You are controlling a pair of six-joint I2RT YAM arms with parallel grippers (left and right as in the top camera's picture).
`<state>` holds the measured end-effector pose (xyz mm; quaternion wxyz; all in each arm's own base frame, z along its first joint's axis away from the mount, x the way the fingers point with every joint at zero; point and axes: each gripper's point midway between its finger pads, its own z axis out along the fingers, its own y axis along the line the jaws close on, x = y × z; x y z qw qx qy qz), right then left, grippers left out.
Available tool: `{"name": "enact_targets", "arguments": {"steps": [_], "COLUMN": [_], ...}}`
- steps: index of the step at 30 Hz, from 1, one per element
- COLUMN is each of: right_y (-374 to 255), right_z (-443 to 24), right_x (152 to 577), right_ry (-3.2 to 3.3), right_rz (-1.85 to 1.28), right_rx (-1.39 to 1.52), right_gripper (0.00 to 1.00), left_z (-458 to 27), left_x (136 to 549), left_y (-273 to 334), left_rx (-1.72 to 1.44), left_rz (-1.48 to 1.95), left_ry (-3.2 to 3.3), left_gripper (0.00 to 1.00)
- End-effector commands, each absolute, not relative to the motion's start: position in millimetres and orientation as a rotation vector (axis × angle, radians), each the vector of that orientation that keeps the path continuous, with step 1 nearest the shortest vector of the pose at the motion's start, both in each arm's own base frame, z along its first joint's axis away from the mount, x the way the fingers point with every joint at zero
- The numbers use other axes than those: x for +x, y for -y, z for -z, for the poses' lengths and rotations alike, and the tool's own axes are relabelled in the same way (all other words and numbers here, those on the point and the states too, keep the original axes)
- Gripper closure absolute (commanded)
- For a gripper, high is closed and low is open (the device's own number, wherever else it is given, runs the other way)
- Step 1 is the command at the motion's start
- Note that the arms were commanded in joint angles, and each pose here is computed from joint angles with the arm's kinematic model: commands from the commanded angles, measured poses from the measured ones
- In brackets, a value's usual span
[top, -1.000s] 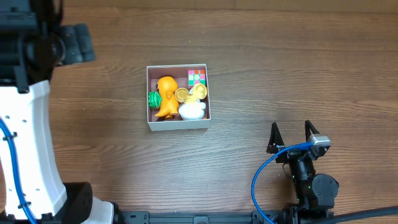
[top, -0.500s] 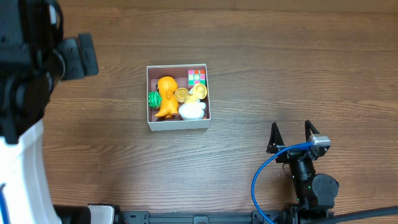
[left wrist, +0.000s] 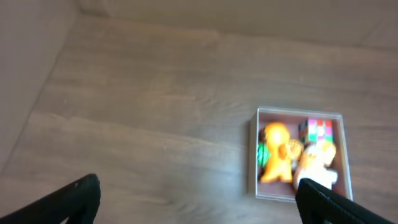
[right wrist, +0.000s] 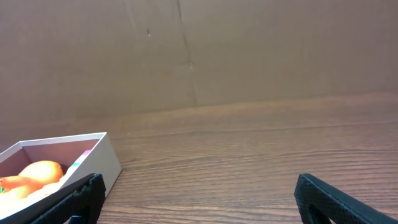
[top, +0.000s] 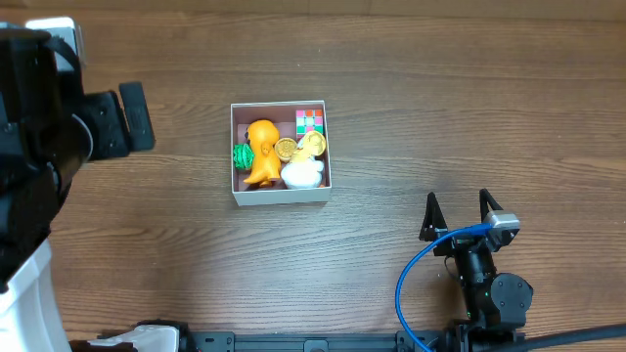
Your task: Pack container
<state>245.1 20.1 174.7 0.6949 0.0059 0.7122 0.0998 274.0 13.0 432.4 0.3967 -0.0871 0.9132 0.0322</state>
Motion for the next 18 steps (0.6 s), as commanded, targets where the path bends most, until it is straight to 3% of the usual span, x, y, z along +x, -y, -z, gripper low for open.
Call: {"name": "enact_targets", "arguments": {"steps": [1, 10, 18], "right_y": [-21.1, -21.1, -21.1], "right_z": [-173.3, -173.3, -173.3], "right_x": [244.8, 244.8, 244.8], "right_ry": [-1.584, -1.584, -1.584], "right_rz": [-0.229, -0.229, -0.229], "right_rx": [0.01, 0.01, 0.01], "right_gripper": [0.0, 0.0, 0.0], "left_z": [-458.8, -514.8, -499.8], "left_x": [282.4, 288.3, 282.2], "left_y": [0.1, 32.1, 32.3], "left_rx": [-0.167, 0.079, 0.096], "left_rz": [0.009, 0.141, 0.135], "left_ry": [-2.194, -1.927, -1.823], "left_gripper": [0.0, 0.0, 0.0]}}
